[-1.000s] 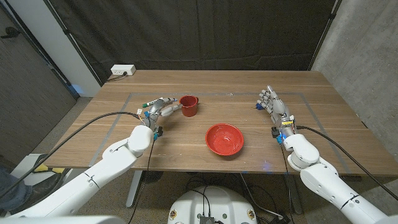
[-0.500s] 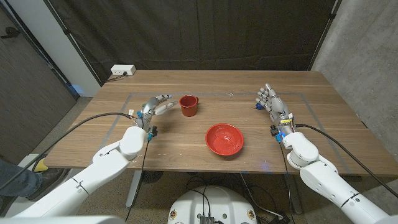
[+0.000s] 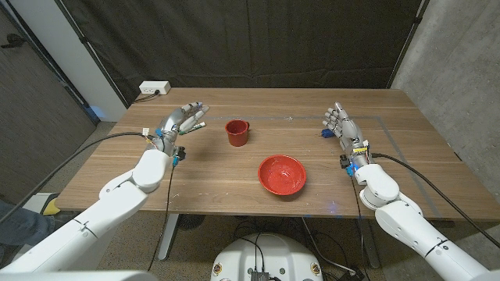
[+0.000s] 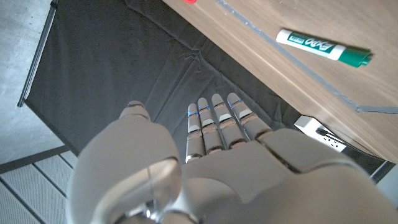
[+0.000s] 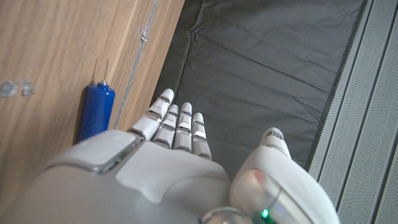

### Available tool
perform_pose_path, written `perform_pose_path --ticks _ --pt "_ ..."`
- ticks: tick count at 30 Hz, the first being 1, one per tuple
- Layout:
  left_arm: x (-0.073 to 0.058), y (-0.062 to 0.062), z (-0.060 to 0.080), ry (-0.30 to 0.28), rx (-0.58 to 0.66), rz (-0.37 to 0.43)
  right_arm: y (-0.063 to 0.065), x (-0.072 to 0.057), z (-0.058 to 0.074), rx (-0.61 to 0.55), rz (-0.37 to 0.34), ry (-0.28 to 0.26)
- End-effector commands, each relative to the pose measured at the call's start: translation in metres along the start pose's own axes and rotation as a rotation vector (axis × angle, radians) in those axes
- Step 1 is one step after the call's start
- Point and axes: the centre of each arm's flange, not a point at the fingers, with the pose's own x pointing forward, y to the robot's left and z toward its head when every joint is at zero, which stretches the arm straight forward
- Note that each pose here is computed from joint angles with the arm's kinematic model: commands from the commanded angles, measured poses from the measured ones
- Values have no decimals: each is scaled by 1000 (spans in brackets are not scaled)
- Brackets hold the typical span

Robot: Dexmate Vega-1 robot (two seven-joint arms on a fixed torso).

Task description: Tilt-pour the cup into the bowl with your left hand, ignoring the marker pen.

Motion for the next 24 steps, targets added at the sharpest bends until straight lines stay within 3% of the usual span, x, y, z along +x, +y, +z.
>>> perform_pose_path --ticks 1,7,11,24 --pt "16 23 -9 -56 -204 -18 -12 12 9 21 16 -56" --pt "18 29 -25 -41 -314 16 -18 14 14 15 14 -78" --pt "21 26 -34 -27 -380 4 -18 14 14 15 16 -70" --pt "25 13 -34 -15 -351 -39 -16 10 12 8 14 -41"
